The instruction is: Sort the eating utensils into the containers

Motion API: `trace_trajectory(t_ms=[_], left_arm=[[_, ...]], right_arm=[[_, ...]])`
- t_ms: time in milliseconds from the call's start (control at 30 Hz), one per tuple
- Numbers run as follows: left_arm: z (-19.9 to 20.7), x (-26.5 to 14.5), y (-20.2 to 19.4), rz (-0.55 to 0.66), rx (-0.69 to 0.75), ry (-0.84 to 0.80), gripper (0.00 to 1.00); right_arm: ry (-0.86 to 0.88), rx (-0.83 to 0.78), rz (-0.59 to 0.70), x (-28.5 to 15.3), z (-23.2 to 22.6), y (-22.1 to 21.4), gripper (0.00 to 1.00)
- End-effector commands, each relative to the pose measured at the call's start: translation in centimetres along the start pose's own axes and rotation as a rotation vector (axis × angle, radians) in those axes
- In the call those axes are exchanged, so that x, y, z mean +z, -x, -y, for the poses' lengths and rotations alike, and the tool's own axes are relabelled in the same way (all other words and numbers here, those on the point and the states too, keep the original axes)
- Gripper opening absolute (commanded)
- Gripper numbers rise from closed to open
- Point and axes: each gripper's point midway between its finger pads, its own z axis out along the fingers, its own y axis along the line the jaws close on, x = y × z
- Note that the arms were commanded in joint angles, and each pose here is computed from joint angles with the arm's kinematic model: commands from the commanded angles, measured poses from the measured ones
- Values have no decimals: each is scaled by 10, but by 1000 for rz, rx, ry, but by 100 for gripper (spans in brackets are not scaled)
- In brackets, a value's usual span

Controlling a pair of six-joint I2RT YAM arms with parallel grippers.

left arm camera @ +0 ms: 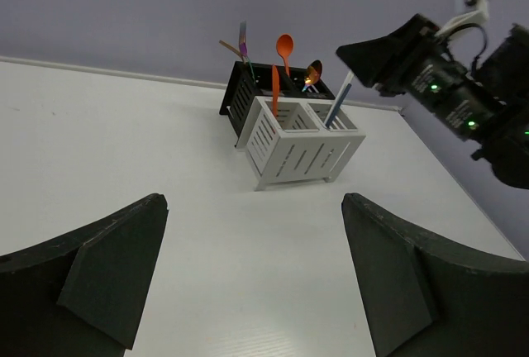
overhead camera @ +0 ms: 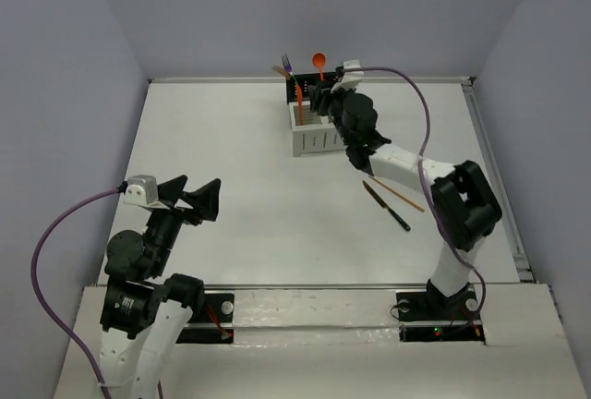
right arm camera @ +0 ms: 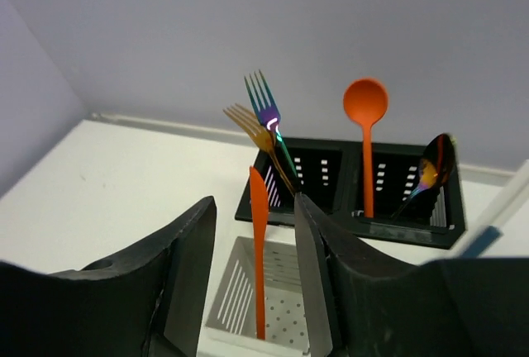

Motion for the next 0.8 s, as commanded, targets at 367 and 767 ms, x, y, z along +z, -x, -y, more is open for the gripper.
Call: trace_trajectory(t_ms=[367,767], left_arm=[[16,-7,22,74,8,-72,99],[20,-10,23,79,3,-90,99]], right_arm=[[-366,121,-679,-224,102,-94,43],[-465,98,-1009,-279,144,-151,48]])
